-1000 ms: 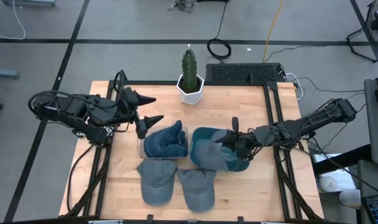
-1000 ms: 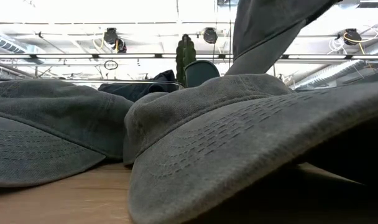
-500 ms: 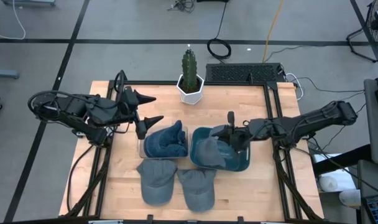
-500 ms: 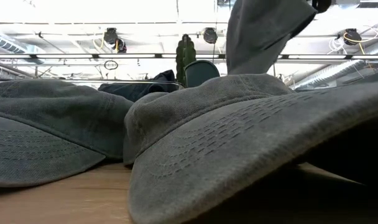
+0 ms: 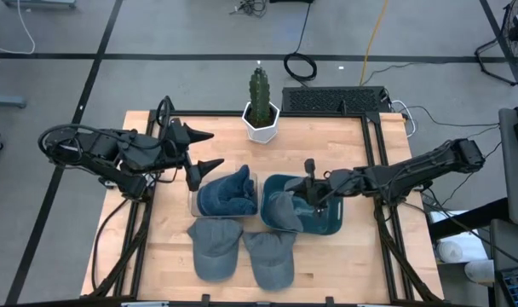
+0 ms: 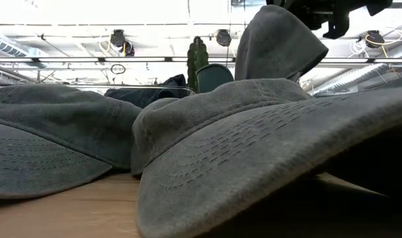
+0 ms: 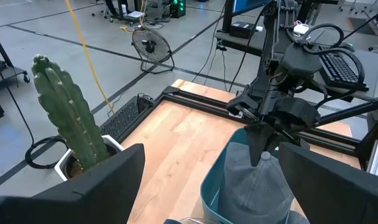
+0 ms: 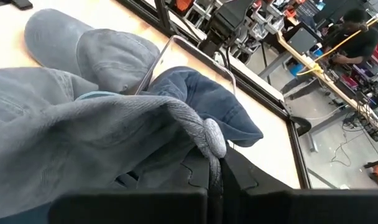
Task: Pick & Place hat
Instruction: Put the left gray cap into the blue bin
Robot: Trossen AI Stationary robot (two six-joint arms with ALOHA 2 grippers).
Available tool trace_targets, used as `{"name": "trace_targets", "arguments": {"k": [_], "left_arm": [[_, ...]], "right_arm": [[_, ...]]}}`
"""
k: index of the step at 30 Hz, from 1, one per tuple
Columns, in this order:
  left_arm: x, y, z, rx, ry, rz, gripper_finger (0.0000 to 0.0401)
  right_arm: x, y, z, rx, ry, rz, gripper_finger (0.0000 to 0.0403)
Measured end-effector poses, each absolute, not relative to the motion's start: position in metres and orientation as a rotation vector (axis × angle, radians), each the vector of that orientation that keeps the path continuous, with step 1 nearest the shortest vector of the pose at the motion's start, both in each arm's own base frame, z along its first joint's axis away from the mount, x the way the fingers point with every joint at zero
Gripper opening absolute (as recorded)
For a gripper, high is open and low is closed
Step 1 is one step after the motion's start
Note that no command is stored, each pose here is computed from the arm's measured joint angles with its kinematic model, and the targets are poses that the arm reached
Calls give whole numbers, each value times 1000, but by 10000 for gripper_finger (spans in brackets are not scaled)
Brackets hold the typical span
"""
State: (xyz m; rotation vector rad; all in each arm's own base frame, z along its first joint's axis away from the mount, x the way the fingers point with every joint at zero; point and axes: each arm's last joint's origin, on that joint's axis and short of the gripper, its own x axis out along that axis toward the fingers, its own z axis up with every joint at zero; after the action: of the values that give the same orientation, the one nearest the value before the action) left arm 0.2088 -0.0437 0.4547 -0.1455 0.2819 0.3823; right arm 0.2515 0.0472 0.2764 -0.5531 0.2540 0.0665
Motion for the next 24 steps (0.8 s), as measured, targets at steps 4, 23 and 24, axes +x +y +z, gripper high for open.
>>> {"name": "trace_targets", "arguments": {"k": [4,23,24], "left_arm": [[209,-44,455,-146,282,382,379],[209,-44,455,-146,282,383,379],[209,-44,455,-147,282,383,379]], "right_arm": [[251,47,276,-527,251,63,0],[246,46,251,-389,257,92,0],[246,47,251,-385,255,101,0]]}}
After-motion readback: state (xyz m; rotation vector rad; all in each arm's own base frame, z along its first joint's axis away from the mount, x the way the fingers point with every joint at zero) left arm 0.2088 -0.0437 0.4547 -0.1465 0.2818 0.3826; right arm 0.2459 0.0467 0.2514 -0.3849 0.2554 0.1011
